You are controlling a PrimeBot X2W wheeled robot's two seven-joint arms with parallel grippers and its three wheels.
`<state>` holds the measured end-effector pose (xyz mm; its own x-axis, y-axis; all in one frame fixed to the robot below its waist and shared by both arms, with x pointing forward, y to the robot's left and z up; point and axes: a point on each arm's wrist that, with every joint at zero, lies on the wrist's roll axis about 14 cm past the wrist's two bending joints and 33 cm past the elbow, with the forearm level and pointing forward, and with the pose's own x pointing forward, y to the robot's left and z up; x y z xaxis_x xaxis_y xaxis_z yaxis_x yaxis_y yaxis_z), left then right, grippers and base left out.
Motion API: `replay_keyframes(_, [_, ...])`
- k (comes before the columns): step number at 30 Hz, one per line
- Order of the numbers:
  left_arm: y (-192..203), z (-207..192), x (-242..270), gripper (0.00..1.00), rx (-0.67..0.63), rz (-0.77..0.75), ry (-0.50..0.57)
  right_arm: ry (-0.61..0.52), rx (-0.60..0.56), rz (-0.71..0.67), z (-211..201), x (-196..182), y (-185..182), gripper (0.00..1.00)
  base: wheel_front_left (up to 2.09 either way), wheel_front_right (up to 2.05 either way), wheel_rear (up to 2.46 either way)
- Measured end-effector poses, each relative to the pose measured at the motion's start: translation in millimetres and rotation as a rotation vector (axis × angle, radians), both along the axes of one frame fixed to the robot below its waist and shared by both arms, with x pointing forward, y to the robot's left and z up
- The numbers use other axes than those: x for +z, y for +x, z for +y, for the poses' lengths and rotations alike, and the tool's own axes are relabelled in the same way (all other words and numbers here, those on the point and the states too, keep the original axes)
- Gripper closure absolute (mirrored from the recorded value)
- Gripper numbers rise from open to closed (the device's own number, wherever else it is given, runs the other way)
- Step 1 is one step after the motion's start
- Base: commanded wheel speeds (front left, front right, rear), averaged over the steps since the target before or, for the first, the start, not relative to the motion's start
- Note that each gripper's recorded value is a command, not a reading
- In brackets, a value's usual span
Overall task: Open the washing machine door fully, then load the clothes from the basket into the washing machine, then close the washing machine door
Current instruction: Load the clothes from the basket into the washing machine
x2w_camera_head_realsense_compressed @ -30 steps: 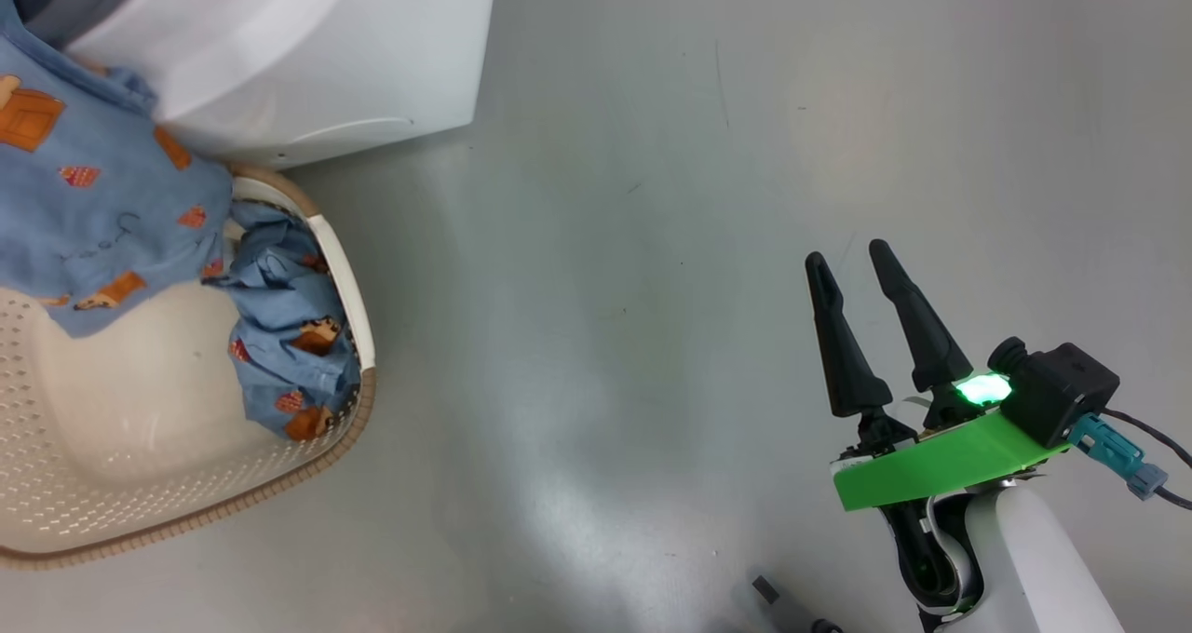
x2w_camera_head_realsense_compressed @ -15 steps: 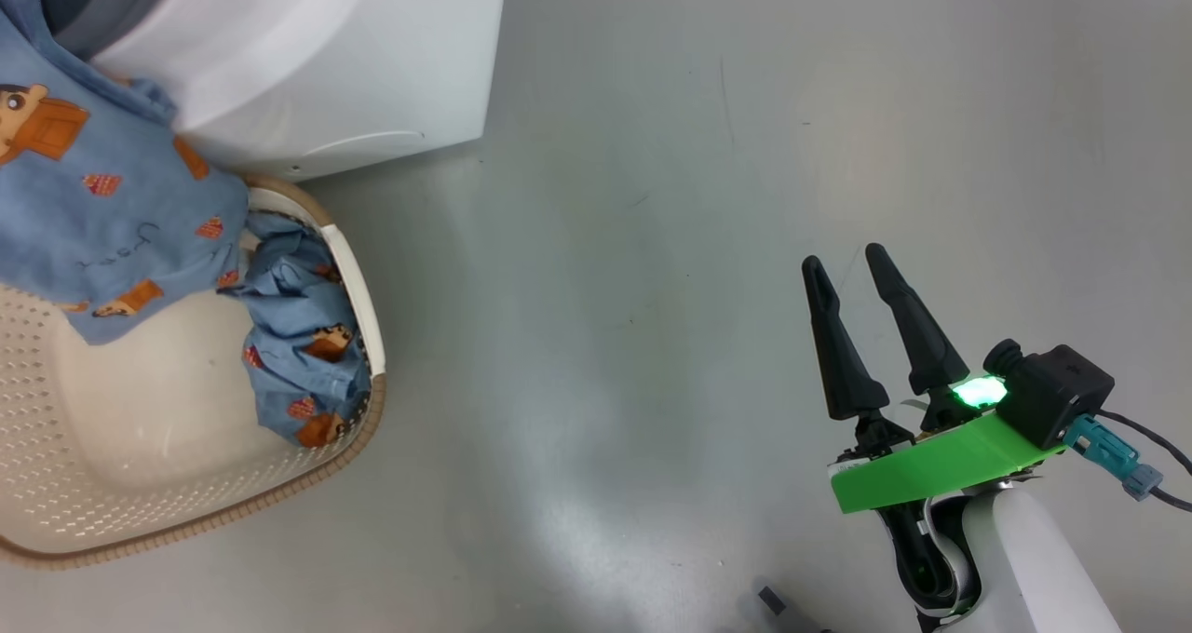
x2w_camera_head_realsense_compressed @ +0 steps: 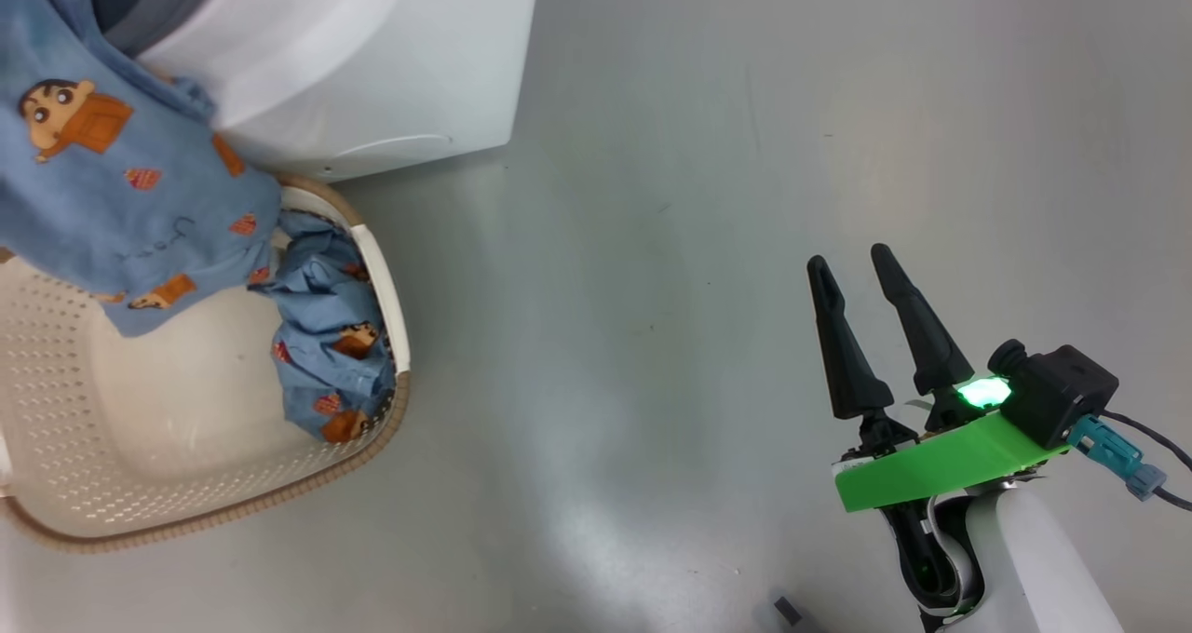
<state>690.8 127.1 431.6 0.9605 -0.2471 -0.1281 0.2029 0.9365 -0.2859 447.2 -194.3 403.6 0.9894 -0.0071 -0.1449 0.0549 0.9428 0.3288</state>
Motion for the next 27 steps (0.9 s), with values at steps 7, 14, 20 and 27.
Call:
replay_keyframes(7, [-18,11,9,0.0,0.028,-0.042,-0.043,-0.005,-0.003,-0.02,-1,7,3,0.0,0.0,0.0,0.0])
replay_keyframes(14, [-61,11,-3,0.0,0.043,-0.027,-0.054,-0.014,-0.003,-0.047,-1,18,1,0.0,0.0,0.0,0.0])
replay_keyframes(20, [-86,18,3,0.0,0.067,-0.047,-0.05,-0.018,-0.001,-0.044,1,20,-6,0.0,0.0,0.0,0.0])
replay_keyframes(27, [-124,35,5,0.0,0.103,-0.055,-0.021,-0.031,0.011,-0.067,5,30,-8,0.0,0.0,0.0,0.0])
